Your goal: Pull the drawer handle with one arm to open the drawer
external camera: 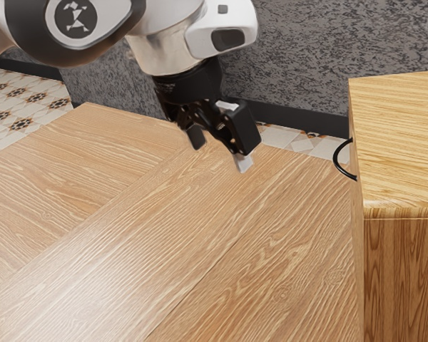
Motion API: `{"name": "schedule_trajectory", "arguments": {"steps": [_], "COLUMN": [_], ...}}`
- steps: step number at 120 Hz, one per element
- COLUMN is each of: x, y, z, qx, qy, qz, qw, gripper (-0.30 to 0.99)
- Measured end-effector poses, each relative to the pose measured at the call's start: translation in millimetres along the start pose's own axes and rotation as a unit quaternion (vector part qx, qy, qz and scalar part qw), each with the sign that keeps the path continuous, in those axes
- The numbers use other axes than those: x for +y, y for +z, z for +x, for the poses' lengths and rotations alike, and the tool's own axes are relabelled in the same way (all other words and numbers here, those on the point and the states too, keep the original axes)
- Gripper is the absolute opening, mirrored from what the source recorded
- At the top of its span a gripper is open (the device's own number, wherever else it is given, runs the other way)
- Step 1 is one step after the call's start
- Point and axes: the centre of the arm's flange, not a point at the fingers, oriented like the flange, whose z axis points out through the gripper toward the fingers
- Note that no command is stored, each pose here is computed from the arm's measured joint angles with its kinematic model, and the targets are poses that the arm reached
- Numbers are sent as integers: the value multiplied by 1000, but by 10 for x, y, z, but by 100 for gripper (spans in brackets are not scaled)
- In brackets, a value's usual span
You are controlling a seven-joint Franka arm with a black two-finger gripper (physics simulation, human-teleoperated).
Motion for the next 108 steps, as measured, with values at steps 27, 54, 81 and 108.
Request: {"name": "schedule_trajectory", "arguments": {"steps": [27,54,81,108], "x": [-319,-10,730,750], "y": [115,177,244,187], "z": [-129,-85,-127,-44], "qx": [-65,-59,-40,-11], "qy": [147,370,602,721], "qz": [44,40,23,32], "qw": [986,926,797,692], "gripper": [67,67,67,67]}}
